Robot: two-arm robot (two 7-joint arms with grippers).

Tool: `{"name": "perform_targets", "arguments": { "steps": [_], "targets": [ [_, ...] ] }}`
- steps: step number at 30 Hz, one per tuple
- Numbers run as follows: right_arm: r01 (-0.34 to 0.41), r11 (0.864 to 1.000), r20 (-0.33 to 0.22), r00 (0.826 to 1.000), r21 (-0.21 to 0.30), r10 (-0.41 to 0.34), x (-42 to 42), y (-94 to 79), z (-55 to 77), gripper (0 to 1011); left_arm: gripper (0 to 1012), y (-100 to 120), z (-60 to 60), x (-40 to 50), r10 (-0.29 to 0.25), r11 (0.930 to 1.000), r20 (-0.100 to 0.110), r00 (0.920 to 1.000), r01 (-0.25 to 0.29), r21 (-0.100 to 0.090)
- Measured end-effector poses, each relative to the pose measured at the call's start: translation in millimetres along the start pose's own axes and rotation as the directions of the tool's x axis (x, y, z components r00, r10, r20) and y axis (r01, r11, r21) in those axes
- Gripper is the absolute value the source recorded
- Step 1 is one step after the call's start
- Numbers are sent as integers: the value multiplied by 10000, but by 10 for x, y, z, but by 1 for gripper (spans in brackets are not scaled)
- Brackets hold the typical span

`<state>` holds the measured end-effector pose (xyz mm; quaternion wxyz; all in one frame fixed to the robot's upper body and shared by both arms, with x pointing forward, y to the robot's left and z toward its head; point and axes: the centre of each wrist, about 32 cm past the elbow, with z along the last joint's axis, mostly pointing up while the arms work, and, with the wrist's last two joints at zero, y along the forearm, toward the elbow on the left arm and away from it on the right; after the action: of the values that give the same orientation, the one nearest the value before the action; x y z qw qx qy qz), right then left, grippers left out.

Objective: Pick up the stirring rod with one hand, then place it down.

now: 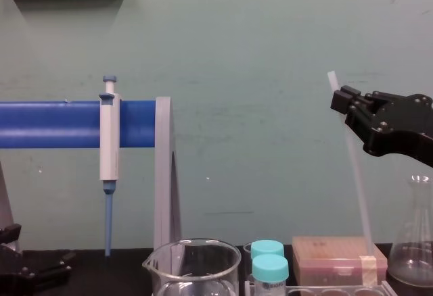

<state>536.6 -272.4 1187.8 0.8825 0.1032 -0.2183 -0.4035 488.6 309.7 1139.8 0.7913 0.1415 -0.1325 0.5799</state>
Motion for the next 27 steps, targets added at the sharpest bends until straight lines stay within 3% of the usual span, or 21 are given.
{"name": "perform_targets", "arguments": {
  "steps": [27],
  "targets": [
    [-2, 10000, 0, 10000, 1, 2, 0, 0, 0, 68, 1000, 0, 0, 0, 0, 10000, -1, 10000, 0, 0]
  ]
}}
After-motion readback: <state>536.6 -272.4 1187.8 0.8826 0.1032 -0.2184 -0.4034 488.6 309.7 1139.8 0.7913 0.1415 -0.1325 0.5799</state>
